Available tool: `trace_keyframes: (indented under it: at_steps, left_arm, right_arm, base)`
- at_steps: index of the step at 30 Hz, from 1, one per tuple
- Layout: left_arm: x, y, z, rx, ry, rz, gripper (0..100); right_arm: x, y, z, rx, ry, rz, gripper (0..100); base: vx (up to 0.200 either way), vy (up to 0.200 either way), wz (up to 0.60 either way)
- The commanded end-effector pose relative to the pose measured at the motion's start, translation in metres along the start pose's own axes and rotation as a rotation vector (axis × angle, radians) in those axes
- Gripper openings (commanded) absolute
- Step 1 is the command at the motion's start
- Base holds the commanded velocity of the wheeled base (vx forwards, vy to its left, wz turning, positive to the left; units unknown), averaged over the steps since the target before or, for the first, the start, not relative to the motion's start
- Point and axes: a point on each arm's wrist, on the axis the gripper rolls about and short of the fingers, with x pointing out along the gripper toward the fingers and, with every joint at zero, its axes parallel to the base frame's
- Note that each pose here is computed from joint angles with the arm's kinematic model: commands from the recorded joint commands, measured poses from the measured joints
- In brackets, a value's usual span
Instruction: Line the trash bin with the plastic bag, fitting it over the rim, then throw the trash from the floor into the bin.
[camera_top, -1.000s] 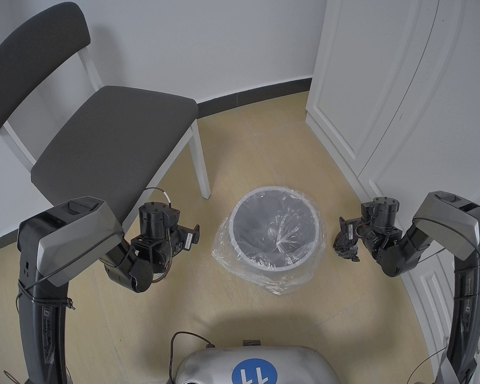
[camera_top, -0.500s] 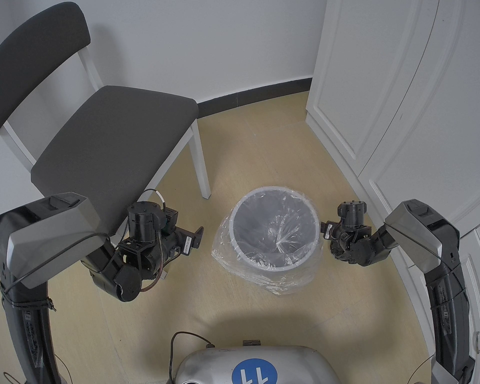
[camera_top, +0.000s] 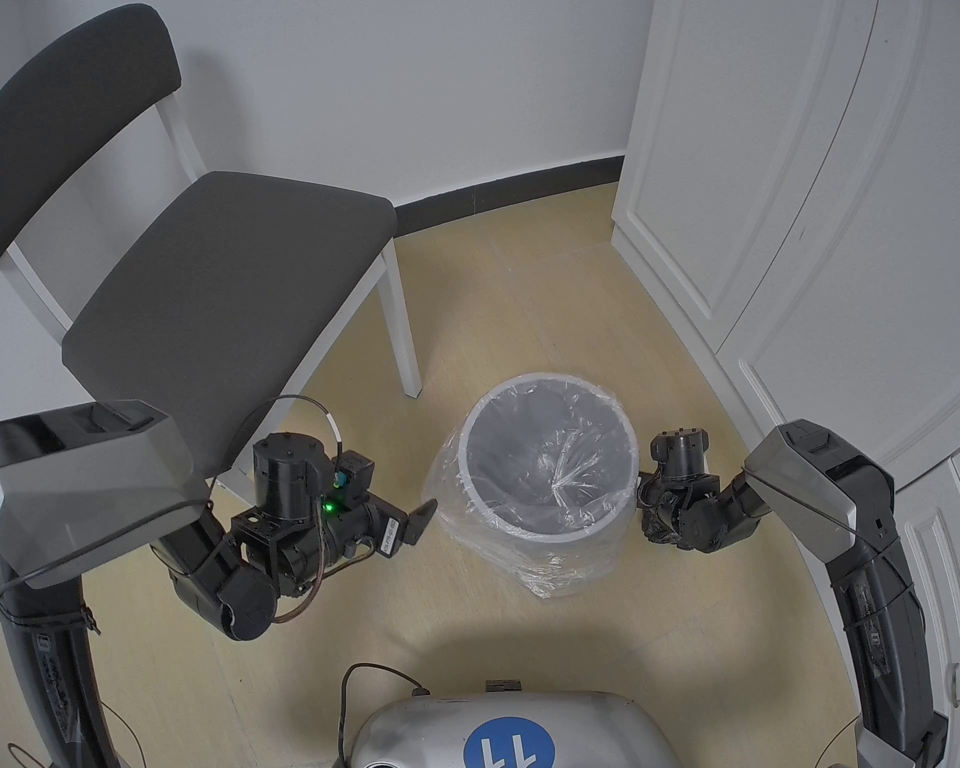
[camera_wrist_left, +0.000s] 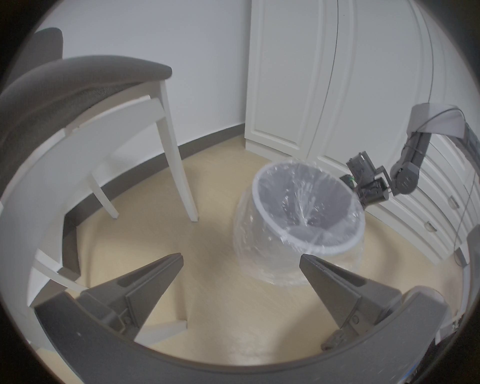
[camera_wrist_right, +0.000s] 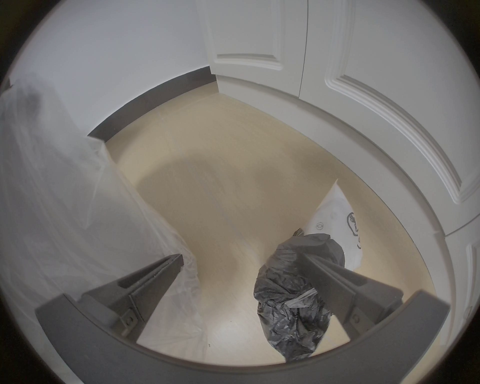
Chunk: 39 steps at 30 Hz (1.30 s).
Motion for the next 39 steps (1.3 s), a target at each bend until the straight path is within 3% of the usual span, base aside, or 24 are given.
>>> trace_keyframes:
  at_steps: [1, 7, 13, 21, 24, 27, 30, 38, 39]
  left_arm:
    - [0.008, -0.023, -0.028, 0.013, 0.081, -0.090, 100]
    - [0.010, -0.068, -0.051, 0.045, 0.095, -0.201, 100]
    - [0.022, -0.096, -0.074, 0.065, 0.049, -0.223, 100]
    - [0.052, -0.109, -0.080, 0.053, 0.024, -0.134, 100]
    - [0.069, -0.116, -0.072, 0.002, 0.026, -0.126, 100]
    - [0.083, -0.119, -0.063, -0.060, 0.064, -0.059, 100]
    - [0.096, -0.114, -0.066, -0.064, 0.108, 0.013, 100]
    - [0.122, -0.102, -0.062, -0.080, 0.097, 0.098, 100]
    - [0.130, -0.096, -0.065, -0.077, 0.107, 0.154, 100]
  right_arm:
    - [-0.001, 0.000, -0.007, -0.011, 0.018, -0.001, 100]
    - [-0.002, 0.001, -0.008, -0.014, 0.023, 0.003, 100]
    - [-0.001, 0.000, -0.008, -0.014, 0.025, 0.006, 100]
    - [-0.001, 0.001, -0.009, -0.015, 0.027, 0.006, 100]
    - [-0.001, 0.000, -0.009, -0.014, 0.027, 0.005, 100]
    - [-0.001, -0.001, -0.009, -0.013, 0.026, 0.004, 100]
    - [-0.001, -0.001, -0.009, -0.014, 0.026, 0.002, 100]
    - [0.000, -0.002, -0.007, -0.015, 0.021, 0.001, 100]
    - [0.000, -0.004, -0.006, -0.015, 0.021, -0.001, 100]
  base:
    - [0.000, 0.000, 0.00]
    - [0.000, 0.000, 0.00]
    - [0.000, 0.000, 0.00]
    - [0.000, 0.000, 0.00]
    - [0.000, 0.000, 0.00]
    - [0.000, 0.000, 0.00]
    - [0.000, 0.000, 0.00]
    - [0.000, 0.000, 0.00]
    - [0.000, 0.000, 0.00]
